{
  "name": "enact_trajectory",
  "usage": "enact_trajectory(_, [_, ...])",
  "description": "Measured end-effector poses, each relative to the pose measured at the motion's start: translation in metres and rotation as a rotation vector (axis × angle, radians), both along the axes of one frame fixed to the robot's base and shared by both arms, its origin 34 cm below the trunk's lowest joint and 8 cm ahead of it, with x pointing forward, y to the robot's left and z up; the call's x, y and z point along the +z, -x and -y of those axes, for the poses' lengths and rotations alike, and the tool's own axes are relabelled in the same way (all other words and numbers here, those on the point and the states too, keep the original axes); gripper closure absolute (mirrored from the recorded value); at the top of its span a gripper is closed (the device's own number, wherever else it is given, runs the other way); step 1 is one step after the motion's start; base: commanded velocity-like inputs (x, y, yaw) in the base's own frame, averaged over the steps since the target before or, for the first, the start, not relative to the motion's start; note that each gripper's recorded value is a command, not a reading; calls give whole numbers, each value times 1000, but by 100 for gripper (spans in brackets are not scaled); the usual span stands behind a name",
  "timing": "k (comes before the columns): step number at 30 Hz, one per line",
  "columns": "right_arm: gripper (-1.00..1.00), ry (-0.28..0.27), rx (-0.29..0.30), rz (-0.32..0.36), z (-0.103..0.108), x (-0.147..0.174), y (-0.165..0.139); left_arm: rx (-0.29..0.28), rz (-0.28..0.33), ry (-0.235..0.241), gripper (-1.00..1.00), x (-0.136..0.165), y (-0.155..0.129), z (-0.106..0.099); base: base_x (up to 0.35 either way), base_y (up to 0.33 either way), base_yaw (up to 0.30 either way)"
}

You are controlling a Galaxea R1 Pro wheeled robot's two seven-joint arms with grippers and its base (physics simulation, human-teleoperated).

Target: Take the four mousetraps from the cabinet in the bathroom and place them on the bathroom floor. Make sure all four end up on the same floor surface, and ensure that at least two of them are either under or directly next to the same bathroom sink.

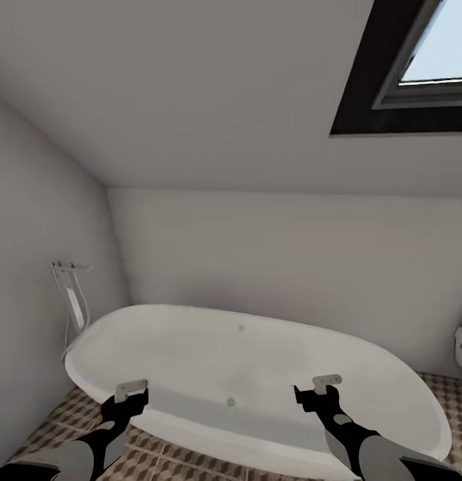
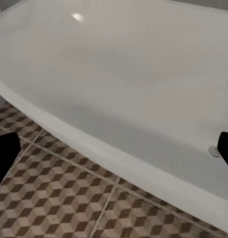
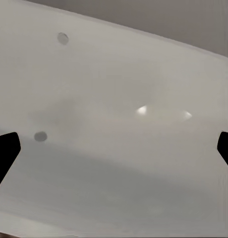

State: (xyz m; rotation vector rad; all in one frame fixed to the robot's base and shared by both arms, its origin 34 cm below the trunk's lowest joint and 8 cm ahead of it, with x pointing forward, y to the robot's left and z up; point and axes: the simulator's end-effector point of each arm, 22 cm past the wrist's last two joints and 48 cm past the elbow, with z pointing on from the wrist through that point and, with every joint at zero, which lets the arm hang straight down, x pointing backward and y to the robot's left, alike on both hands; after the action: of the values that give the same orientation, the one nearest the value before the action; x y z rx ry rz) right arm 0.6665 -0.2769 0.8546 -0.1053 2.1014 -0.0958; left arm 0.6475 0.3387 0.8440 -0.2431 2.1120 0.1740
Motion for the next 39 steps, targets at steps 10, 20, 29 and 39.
enact_trajectory(10, [-100, 0, 0, 0, 0, 0, 0, 0, 0, 0, -100, 0, 0, 0, 0, 0, -274])
enact_trajectory(20, [-100, 0, 1, 0, 0, 0, 0, -1, 0, 1, -100, 0, 0, 1, 0, 0, -274])
enact_trajectory(29, [-100, 0, 0, 0, 0, 0, 0, -1, 0, 1, -100, 0, 0, 1, 0, 0, -274])
enact_trajectory(39, [-100, -1, 1, 0, 0, 0, 0, -2, 0, 2, -100, 0, 0, 1, 0, 0, -275])
